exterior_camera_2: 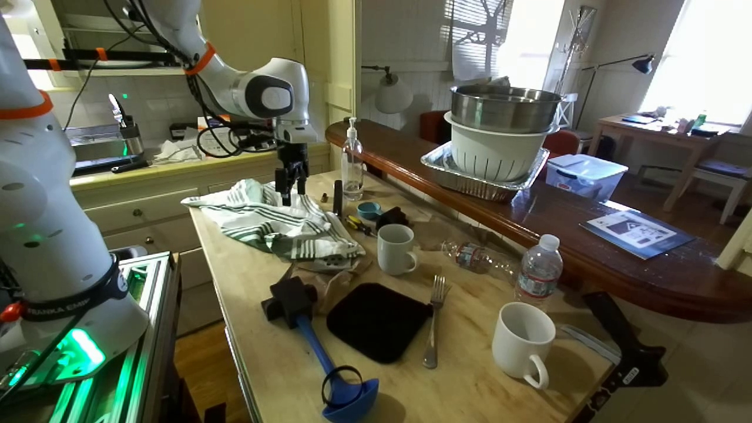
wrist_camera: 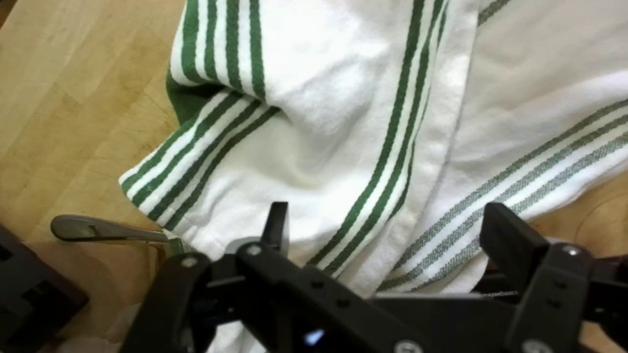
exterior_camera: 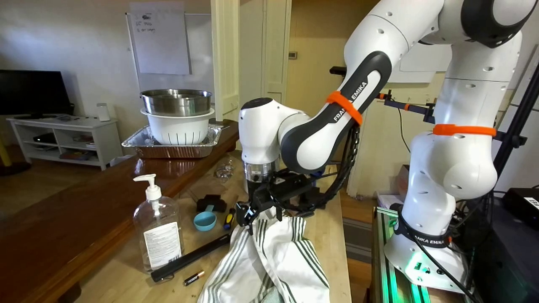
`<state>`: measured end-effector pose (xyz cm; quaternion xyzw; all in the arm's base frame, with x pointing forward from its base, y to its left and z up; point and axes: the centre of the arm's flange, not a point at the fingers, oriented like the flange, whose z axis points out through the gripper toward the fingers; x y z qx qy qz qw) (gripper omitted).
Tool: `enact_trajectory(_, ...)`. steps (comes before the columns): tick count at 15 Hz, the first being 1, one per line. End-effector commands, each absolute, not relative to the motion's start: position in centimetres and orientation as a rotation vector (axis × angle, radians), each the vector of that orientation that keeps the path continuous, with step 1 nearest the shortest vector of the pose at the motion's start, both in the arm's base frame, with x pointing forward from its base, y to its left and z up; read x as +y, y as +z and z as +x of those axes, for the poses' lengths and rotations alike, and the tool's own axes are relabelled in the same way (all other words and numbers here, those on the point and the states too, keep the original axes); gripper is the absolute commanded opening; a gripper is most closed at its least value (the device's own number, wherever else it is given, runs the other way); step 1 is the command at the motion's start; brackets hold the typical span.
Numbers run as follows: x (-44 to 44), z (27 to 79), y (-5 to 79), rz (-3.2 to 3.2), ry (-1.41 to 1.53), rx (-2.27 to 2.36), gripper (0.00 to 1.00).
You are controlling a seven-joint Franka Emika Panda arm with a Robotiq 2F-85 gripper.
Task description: Unfold the white tea towel and put the clear bottle on the left on the top counter
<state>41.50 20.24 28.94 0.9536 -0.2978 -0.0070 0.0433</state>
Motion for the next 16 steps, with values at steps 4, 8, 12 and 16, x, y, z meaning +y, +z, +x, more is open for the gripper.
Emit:
enact_trajectory(4, 19.7, 42.7, 27.6, 2.919, -0.029, -1.002, 1.0)
enact_trajectory(8, 19.0, 43.8, 25.7, 2.916, -0.05, -1.059, 1.0)
enact_trajectory(12, 19.4, 44.2, 23.8, 2.913, -0.071, -1.065, 0.87)
enact_trajectory(16, 20.5, 44.4, 23.0, 2.912, -0.088, -1.042, 0.83)
